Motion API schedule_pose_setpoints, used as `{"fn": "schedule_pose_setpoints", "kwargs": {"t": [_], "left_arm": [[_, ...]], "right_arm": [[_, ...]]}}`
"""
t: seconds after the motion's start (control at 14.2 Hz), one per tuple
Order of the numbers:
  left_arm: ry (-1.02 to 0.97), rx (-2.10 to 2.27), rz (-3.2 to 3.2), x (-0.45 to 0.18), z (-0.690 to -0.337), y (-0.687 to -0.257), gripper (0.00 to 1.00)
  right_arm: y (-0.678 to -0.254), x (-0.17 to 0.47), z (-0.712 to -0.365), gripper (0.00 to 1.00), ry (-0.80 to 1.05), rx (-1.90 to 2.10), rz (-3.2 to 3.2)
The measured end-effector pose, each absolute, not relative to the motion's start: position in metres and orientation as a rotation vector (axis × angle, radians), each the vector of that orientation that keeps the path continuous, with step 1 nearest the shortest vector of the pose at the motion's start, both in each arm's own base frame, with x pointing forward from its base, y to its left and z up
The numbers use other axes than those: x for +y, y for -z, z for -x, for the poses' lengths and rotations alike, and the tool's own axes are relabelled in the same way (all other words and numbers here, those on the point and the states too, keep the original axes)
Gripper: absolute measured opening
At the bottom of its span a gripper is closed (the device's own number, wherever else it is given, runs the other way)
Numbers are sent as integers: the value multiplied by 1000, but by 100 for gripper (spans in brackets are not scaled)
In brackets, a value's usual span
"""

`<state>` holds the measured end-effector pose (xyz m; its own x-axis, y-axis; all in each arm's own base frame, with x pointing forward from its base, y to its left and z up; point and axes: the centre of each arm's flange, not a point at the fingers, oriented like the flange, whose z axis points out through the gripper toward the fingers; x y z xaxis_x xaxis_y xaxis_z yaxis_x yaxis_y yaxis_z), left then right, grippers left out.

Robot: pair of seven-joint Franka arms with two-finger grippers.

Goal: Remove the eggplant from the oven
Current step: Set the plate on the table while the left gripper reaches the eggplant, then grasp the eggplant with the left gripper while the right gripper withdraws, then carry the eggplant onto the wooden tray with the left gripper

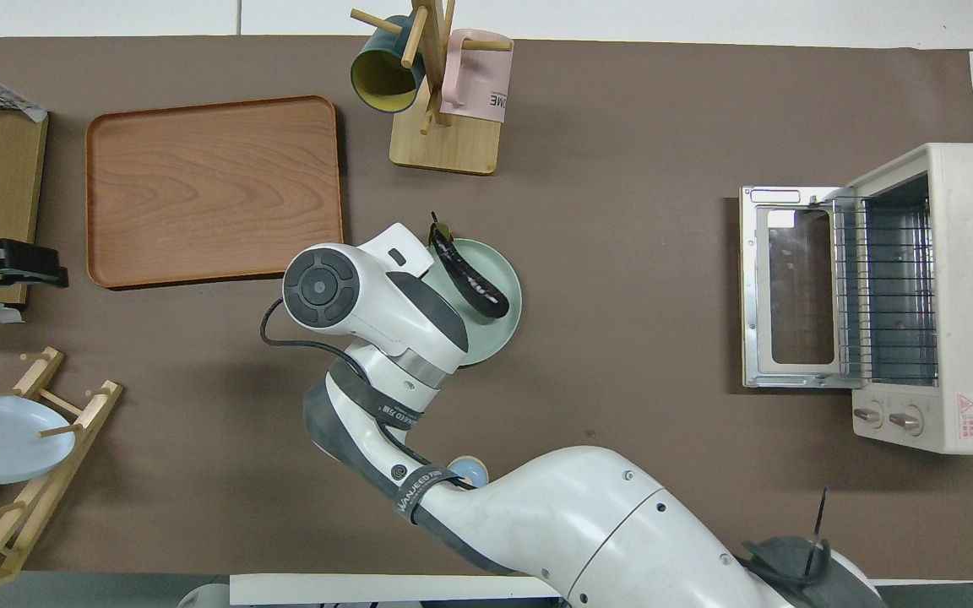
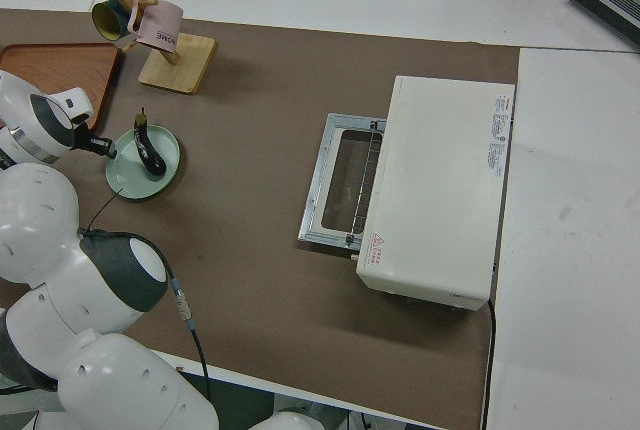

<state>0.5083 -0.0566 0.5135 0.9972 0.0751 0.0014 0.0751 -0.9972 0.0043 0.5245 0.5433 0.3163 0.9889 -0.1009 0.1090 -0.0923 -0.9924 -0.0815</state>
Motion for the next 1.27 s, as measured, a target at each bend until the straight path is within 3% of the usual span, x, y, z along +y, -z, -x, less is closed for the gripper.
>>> {"fn": "schedule_pose_setpoints", "kwargs": {"t": [0.21,0.35,0.49,0.63,0.78,1.06,1.13,1.27], "left_arm": [[-53,179,-3125,-113,-511,-478,100],[-114,247,-3103,-164,-518,-451,100],[-142,296,-3083,-221,-515,-419,100],[-152,323,-3065,-283,-499,-389,100],[-139,298,-3067,-334,-476,-362,100],[-117,236,-3086,-374,-458,-326,99],[-110,236,-3091,-375,-460,-321,96],[-109,237,-3095,-375,-462,-317,69]], "right_arm": [[-381,513,-545,34,150,176,3112],[-435,438,-580,34,112,160,3158],[-455,353,-604,34,37,156,3201],[-436,270,-615,30,-72,125,3237],[-402,198,-621,9,-131,100,3238],[-334,133,-598,1,-121,59,3264],[-326,127,-592,1,-127,10,3303],[-317,113,-585,1,-146,-37,3362]]}}
